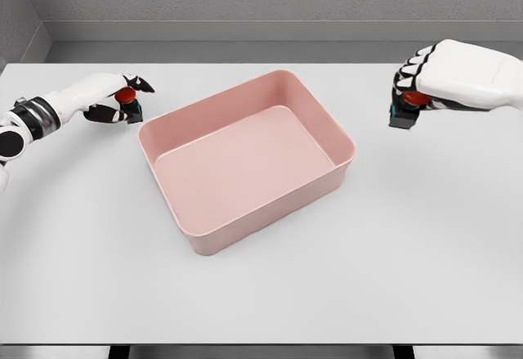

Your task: Put the industrial switch in the basket with both arms

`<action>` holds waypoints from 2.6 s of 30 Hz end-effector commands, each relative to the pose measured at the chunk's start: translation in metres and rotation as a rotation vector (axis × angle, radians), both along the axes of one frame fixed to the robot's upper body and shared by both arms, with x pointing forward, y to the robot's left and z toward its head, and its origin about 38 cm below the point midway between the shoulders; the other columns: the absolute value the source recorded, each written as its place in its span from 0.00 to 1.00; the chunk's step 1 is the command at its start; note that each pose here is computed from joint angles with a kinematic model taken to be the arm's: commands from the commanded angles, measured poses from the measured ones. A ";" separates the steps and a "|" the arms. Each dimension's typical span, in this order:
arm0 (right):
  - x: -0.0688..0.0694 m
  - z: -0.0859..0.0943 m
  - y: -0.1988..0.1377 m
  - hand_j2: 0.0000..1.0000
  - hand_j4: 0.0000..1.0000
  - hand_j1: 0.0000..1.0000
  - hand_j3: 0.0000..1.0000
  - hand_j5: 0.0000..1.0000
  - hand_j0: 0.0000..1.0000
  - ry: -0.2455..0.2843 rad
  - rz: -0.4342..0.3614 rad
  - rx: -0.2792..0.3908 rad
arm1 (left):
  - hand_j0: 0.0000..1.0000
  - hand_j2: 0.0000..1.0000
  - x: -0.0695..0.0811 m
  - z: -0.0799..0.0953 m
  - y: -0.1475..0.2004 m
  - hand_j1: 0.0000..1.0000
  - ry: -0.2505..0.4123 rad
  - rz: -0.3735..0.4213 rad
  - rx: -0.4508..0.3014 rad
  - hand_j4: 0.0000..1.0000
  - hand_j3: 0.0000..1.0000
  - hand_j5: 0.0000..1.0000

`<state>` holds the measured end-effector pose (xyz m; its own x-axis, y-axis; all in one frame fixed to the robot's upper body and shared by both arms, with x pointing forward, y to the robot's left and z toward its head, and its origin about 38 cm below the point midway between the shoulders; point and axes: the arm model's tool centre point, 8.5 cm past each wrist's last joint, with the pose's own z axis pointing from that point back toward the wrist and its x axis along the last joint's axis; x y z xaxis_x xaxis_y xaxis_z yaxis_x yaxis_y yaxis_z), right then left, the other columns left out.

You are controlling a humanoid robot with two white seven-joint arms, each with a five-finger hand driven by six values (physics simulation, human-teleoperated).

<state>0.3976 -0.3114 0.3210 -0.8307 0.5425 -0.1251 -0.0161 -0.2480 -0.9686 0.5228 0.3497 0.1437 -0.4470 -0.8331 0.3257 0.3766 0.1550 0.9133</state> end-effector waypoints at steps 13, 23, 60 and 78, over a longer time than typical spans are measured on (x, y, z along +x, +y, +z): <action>0.009 -0.007 0.059 0.37 0.37 0.37 0.37 0.37 0.37 0.015 0.123 0.063 | 0.48 0.48 0.001 0.004 0.003 0.48 -0.006 0.006 -0.009 0.48 0.48 0.48; 0.010 -0.022 0.134 0.37 0.37 0.37 0.37 0.37 0.37 0.025 0.273 0.063 | 0.48 0.48 0.007 0.020 0.000 0.48 -0.038 -0.001 -0.014 0.48 0.48 0.48; 0.033 -0.014 -0.009 1.00 1.00 1.00 1.00 1.00 1.00 0.052 -0.098 0.121 | 0.48 0.48 0.012 0.097 -0.067 0.48 -0.244 -0.198 -0.038 0.48 0.48 0.48; 0.004 -0.046 -0.042 1.00 1.00 1.00 1.00 1.00 1.00 0.156 -0.147 0.131 | 0.49 0.49 -0.026 0.118 -0.139 0.49 -0.345 -0.441 -0.029 0.49 0.49 0.49</action>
<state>0.4014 -0.3538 0.2739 -0.7458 0.6621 0.0731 -0.1940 -0.1110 -0.9747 0.4995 0.2148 0.2579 -0.8269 -0.5487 0.1233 0.0985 0.0745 0.9923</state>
